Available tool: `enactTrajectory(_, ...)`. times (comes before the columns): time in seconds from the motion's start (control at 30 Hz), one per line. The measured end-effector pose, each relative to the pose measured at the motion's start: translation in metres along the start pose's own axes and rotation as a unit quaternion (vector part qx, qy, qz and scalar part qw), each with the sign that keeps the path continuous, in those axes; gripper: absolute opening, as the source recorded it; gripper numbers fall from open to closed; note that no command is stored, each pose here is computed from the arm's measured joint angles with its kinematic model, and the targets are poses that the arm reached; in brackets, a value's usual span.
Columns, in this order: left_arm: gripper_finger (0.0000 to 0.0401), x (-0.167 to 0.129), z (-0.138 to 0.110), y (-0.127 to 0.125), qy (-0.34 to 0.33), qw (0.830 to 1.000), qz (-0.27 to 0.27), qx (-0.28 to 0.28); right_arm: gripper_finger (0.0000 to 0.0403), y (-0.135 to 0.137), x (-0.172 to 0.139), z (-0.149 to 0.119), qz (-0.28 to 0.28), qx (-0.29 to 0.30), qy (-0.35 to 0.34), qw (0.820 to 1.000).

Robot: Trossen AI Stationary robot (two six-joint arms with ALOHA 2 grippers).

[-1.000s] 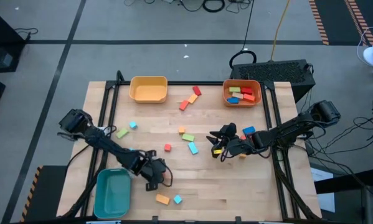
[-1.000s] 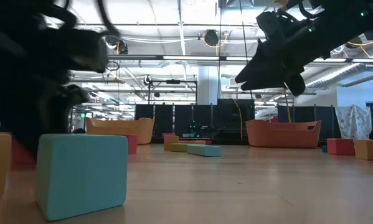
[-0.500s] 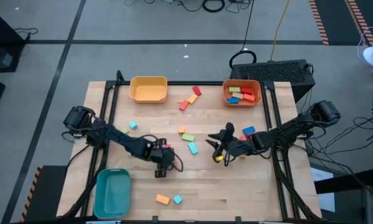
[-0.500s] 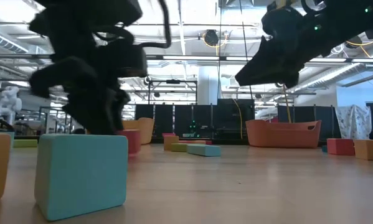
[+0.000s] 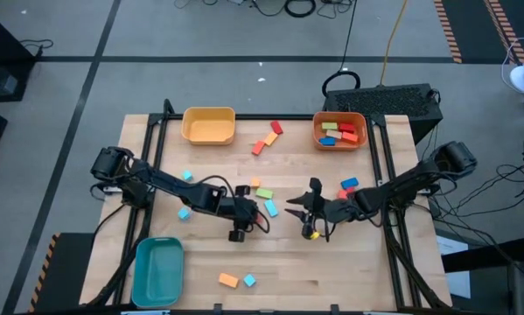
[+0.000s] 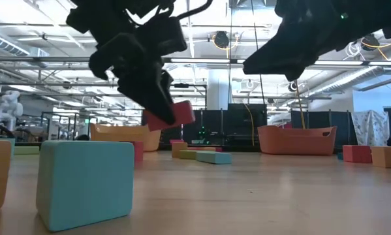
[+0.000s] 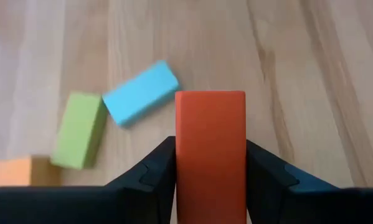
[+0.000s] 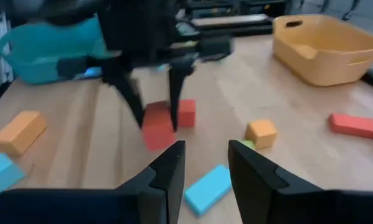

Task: Sort blocks by size
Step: Put the large orange block into the orange bin

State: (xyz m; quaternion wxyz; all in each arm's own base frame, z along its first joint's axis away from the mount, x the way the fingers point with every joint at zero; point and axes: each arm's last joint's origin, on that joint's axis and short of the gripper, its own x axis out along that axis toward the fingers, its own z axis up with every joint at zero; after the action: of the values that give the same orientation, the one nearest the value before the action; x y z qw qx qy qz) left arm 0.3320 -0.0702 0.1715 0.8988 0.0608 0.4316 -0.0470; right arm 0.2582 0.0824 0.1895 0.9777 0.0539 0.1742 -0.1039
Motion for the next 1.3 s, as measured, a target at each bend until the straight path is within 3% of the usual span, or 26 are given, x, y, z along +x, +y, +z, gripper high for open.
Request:
enactTrajectory(0.47,0.0143,-0.001,0.015,0.005,-0.07,0.997,-0.023,0.016,0.0217,0.0,0.013,-0.005,-0.012,-0.001,-0.001,1.0)
enactTrajectory(0.8,0.0143,-0.001,0.021,0.016,-0.103,0.994,-0.017,0.011,0.0218,0.004,0.034,0.035,-0.048,-0.076,0.068,0.994)
enactTrajectory(1.03,0.0143,-0.001,0.02,0.019,-0.099,0.995,-0.015,0.012,0.0222,0.012,0.041,0.04,0.008,-0.092,0.082,0.992)
enactTrajectory(1.3,0.0143,-0.001,0.019,0.019,-0.094,0.995,-0.015,0.013,0.0222,0.015,0.056,0.022,0.008,-0.094,0.107,0.99)
